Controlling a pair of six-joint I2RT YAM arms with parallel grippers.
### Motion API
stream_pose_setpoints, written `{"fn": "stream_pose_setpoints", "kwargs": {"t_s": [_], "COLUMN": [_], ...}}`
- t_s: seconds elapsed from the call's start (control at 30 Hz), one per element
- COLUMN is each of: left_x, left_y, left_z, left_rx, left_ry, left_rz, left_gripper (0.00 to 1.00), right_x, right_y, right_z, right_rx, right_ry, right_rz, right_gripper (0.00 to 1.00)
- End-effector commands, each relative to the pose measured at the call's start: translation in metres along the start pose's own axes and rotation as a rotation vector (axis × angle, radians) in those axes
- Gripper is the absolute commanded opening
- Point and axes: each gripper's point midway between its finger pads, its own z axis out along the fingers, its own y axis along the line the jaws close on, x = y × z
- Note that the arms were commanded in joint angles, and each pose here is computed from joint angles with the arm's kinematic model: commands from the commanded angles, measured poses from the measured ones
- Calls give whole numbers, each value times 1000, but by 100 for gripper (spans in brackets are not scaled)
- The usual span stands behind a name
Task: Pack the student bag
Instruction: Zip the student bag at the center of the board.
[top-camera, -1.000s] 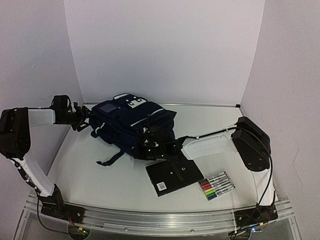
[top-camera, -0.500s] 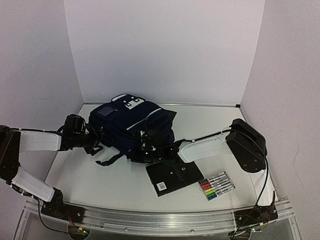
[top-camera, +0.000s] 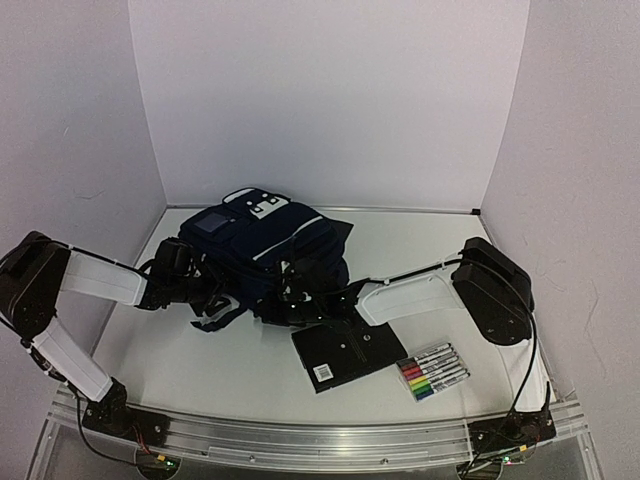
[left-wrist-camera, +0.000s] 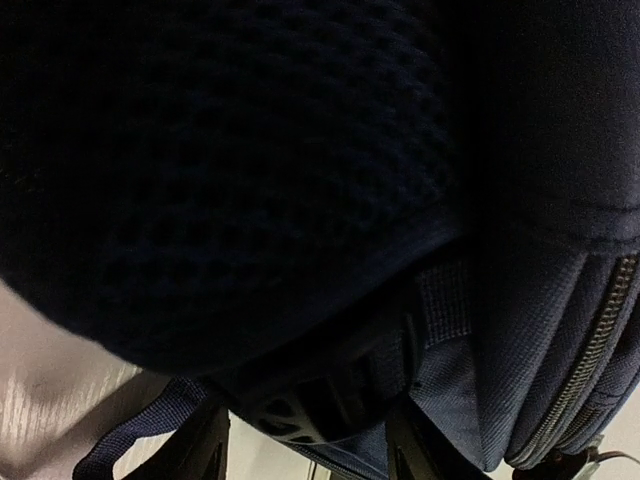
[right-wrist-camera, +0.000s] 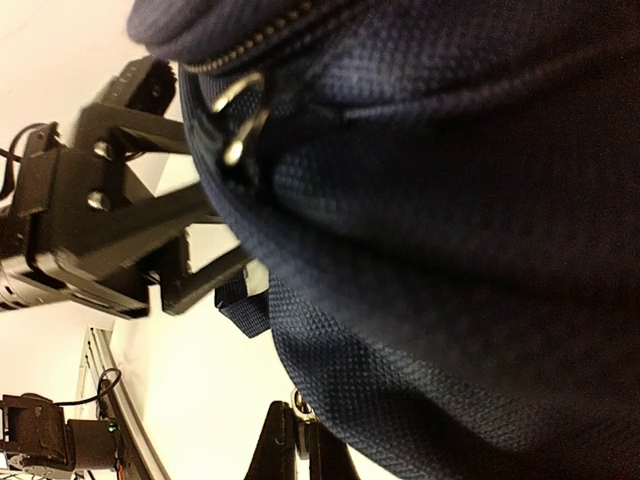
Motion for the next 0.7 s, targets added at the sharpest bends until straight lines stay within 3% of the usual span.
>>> {"fn": "stream_pose_setpoints", "kwargs": {"t_s": [0.0,0.1,0.13,0.2,0.37,0.47,0.67], "left_x": [-10,-15,-16,-18,-24,-32,-66], "left_y": [-27,-23,-22,-25,-27,-16,4], "left_z": [8,11,12,12,-5,-24,-66], "left_rx": [65,48,48,52,22,-14,2], "left_ry": [-42,-70,-76,-81,-114,-135,-155], "left_rz": [20,23,24,31,72,85,103], "left_gripper": [42,22,11,1,0,0,0], "right_x": [-26,-31,-32,-36,-43,-48,-38], "right_y": [32,33,30,26,-17,-25,-58], "right_z": [-9,-18,-20,-28,-57,-82,-98], "right_rx": [-67,-22,3,38,279,310,307], "right_ry": [-98,-129,-137,-153,-206,-227,-138], "right_rz": [-2,-26,-30,-30,-14,16,83], "right_gripper": [0,0,0,0,0,0,0]}}
